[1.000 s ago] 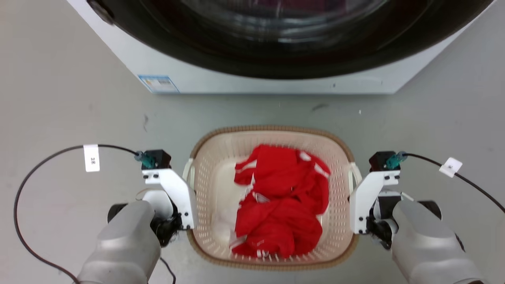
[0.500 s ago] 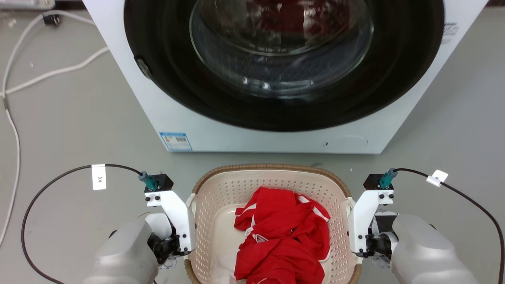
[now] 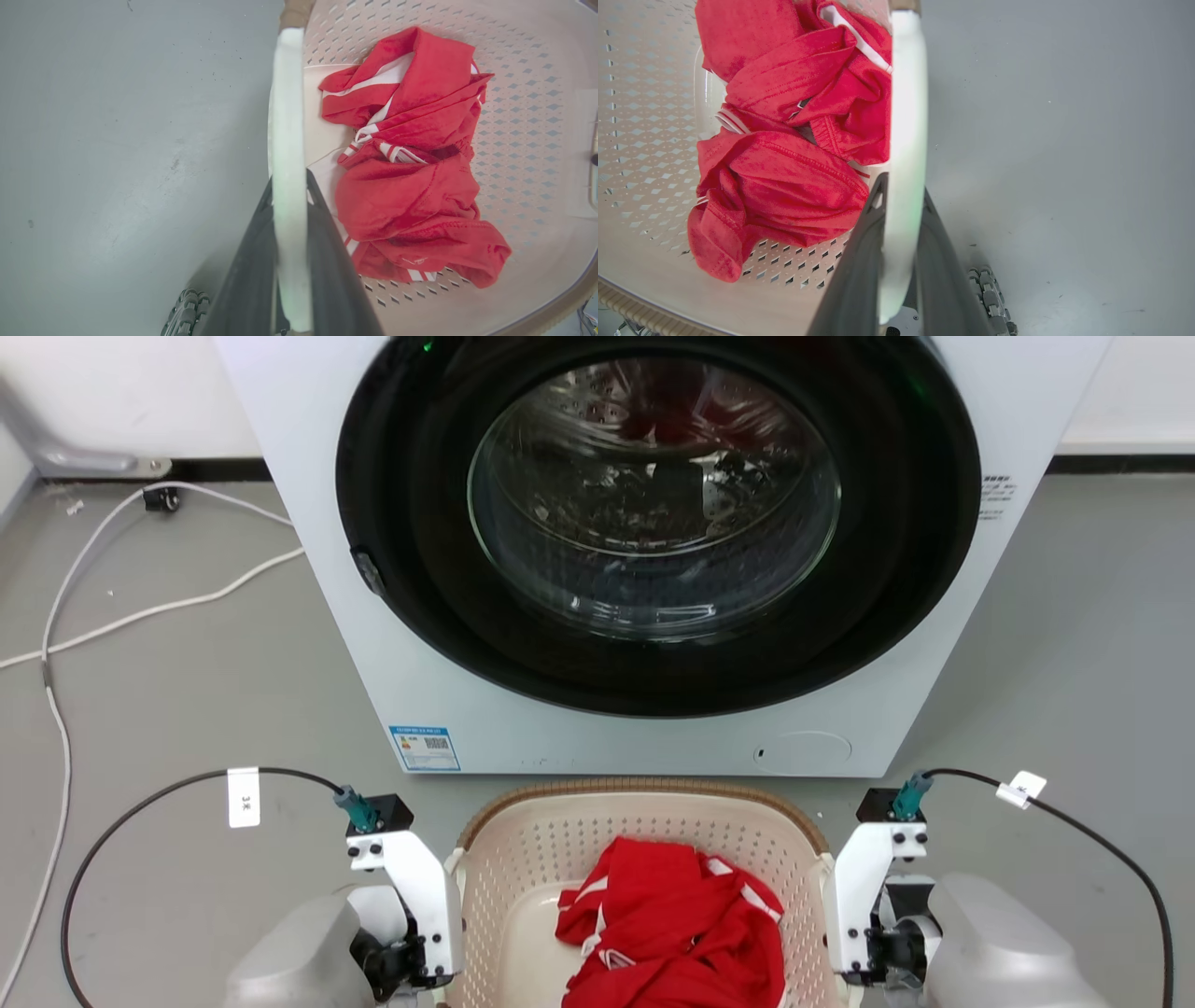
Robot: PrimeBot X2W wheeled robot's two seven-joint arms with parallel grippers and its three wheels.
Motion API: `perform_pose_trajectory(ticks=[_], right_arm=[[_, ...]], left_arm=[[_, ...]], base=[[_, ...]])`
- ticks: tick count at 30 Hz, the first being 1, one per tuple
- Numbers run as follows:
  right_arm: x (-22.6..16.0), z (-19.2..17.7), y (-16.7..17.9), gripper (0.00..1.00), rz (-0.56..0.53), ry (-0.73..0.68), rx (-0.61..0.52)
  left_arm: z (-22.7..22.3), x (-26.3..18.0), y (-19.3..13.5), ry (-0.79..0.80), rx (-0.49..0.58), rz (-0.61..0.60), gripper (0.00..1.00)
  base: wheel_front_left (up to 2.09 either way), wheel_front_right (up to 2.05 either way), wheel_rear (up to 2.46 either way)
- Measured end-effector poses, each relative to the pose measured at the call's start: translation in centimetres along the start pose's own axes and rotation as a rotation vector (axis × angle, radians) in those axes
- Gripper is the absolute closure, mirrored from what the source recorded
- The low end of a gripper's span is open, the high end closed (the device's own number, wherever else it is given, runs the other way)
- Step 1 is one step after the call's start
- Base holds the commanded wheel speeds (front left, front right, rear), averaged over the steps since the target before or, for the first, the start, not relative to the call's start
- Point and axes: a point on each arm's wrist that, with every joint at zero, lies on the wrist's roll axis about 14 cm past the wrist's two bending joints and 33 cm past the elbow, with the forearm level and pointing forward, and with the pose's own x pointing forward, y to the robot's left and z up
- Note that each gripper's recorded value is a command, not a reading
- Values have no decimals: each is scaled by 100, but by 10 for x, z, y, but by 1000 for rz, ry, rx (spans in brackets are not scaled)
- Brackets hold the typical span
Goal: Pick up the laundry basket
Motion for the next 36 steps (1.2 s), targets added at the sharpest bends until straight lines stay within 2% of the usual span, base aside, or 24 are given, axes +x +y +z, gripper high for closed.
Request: perform_pose_trajectory(ticks=[12,36], right_arm=[[-2,-12,-2,100,-1,18,12],[1,-11,-5,100,-7,25,10]], left_arm=[[-5,-3,-3,-9,3,-5,100],[-9,2,-2,-2,-16,-11,100]], base=[[0,0,0],[0,0,0]])
